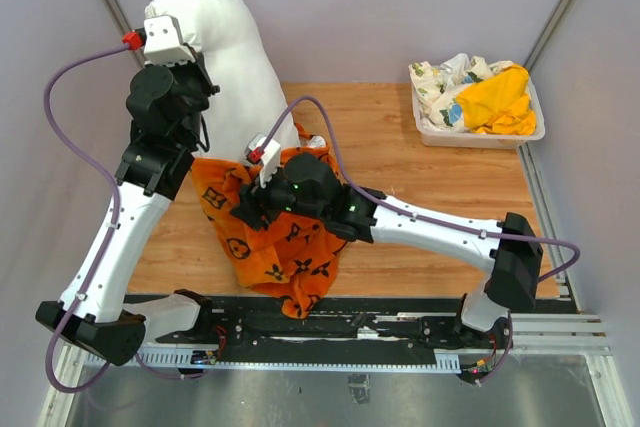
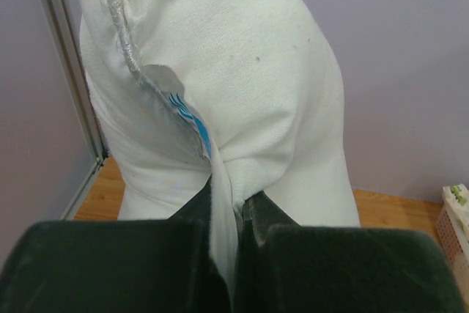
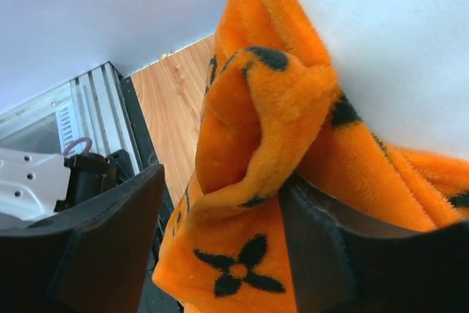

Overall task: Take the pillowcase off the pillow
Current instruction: Remove the pillow from the pillowcase.

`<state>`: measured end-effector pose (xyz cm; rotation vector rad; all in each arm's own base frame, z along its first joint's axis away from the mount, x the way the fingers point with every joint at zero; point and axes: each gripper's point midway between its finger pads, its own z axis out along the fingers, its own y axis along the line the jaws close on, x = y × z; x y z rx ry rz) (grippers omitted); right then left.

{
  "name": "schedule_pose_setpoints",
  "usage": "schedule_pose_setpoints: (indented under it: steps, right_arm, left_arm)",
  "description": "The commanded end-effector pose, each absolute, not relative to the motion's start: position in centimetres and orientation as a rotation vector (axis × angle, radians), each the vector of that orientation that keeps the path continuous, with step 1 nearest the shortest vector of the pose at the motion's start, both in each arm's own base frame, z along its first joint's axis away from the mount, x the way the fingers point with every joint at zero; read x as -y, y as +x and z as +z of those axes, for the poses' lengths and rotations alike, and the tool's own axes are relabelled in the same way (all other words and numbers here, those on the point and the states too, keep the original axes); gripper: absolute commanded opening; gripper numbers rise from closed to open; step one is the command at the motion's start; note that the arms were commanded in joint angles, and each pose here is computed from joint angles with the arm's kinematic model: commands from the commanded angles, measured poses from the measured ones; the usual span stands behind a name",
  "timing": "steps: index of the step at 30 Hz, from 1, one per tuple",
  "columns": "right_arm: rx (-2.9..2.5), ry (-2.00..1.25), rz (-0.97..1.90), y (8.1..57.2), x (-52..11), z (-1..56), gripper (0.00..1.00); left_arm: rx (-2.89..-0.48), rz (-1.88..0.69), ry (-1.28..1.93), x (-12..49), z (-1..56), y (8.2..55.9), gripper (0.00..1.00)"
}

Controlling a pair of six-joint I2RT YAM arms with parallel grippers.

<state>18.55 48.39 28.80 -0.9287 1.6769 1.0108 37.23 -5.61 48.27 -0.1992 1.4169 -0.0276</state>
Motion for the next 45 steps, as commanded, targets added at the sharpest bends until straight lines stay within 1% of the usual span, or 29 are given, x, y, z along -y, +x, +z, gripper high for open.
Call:
schedule_pose_setpoints:
  steps: [1, 3, 5, 7, 8, 12, 15, 16, 18, 20, 21, 25, 29, 30, 31, 32, 33, 34, 35, 38, 39, 40, 42, 45]
  right_arm:
    - [-1.639, -0.937, 0.915, 18.2, -49.2, 29.7, 0.54]
    - [-1.655, -0.921, 0.822, 18.6, -48.9, 28.9, 0.42]
    - [-1.686, -0.901, 0.746, 19.3, -48.5, 27.8, 0.29]
    - [-1.715, -0.891, 0.695, 19.8, -48.0, 26.9, 0.05]
    - [-1.728, -0.888, 0.674, 19.9, -47.7, 26.4, 0.01]
    - [-1.787, -0.907, 0.596, 19.7, -45.2, 23.0, 0.01]
    - [-1.888, -0.909, 0.498, 19.3, -41.4, 18.6, 0.01]
    - [-1.941, -0.908, 0.5, 18.9, -40.1, 16.8, 0.01]
    - [-2.067, -0.85, 0.608, 18.3, -37.5, 13.5, 0.01]
    - [-2.167, -0.728, 0.69, 18.4, -34.3, 10.4, 0.01]
    - [-2.168, -0.692, 0.706, 18.3, -33.5, 10.4, 0.01]
    - [-2.178, -0.668, 0.612, 18.1, -30.3, 10.1, 0.01]
    - [-2.088, -0.704, 0.626, 18.7, -30.8, 13.3, 0.01]
    - [-2.044, -0.732, 0.653, 18.7, -31.2, 14.7, 0.05]
    - [-1.985, -0.772, 0.69, 18.6, -31.8, 16.3, 0.23]
    - [-1.915, -0.817, 0.764, 18.2, -32.5, 18.1, 0.5]
    - [-1.842, -0.846, 0.842, 17.8, -33.0, 20.2, 0.73]
    - [-1.763, -0.864, 0.925, 17.4, -33.3, 22.6, 0.89]
    - [-1.689, -0.86, 0.993, 17.3, -33.1, 25.0, 0.99]
    - [-1.482, -0.766, 1.146, 17.9, -30.5, 31.5, 0.98]
    - [-1.402, -0.704, 1.16, 18.7, -29.0, 33.9, 0.98]
    - [-1.38, -0.64, 1.154, 19.9, -27.6, 34.9, 0.98]
    - [-1.401, -0.513, 1.115, 23.1, -25.0, 35.6, 0.98]
    - [-1.451, -0.333, 1.114, 26.9, -21.9, 35.0, 0.98]
  left_arm:
    - [-1.286, -0.052, -0.235, 4.6, 52.5, 35.3, 0.0]
    - [-1.287, -0.046, -0.24, 4.5, 52.5, 35.3, 0.0]
    - [-1.29, -0.047, -0.244, 4.5, 52.3, 35.4, 0.0]
    - [-1.294, -0.051, -0.246, 4.6, 52.2, 35.5, 0.0]
    - [-1.297, -0.049, -0.248, 4.6, 52.2, 35.6, 0.0]
    - [-1.298, 0.001, -0.271, 3.8, 52.5, 35.7, 0.0]
    - [-1.297, 0.037, -0.276, 3.4, 53.4, 35.9, 0.0]
    - [-1.291, 0.041, -0.282, 3.3, 54.3, 35.9, 0.0]
    - [-1.301, 0.054, -0.287, 3.2, 55.0, 36.4, 0.0]
    - [-1.308, 0.064, -0.3, 3.2, 55.5, 36.9, 0.0]
    - [-1.313, 0.071, -0.305, 3.1, 55.6, 37.1, 0.0]
    - [-1.299, 0.087, -0.331, 2.7, 56.5, 37.2, 0.0]
    - [-1.285, 0.045, -0.291, 3.6, 57.0, 37.4, 0.0]
    - [-1.279, 0.006, -0.242, 4.6, 57.2, 37.4, 0.0]
    - [-1.269, -0.042, -0.17, 5.9, 57.3, 37.4, 0.0]
    - [-1.258, -0.084, -0.096, 7.1, 57.2, 37.3, 0.0]
    - [-1.243, -0.128, -0.014, 8.5, 57.2, 37.0, 0.0]
    - [-1.231, -0.162, 0.054, 9.7, 57.1, 36.7, 0.0]
    - [-1.22, -0.187, 0.101, 10.4, 57.1, 36.4, 0.0]
    - [-1.191, -0.271, 0.311, 13.7, 56.2, 35.4, 0.0]
    - [-1.161, -0.322, 0.411, 15.3, 55.8, 34.7, 0.0]
    - [-1.107, -0.406, 0.561, 17.5, 55.1, 33.2, 0.0]
    - [-0.975, -0.596, 0.806, 21.2, 54.3, 29.5, 0.0]
    - [-0.926, -0.722, 0.983, 22.8, 54.2, 27.2, 0.0]
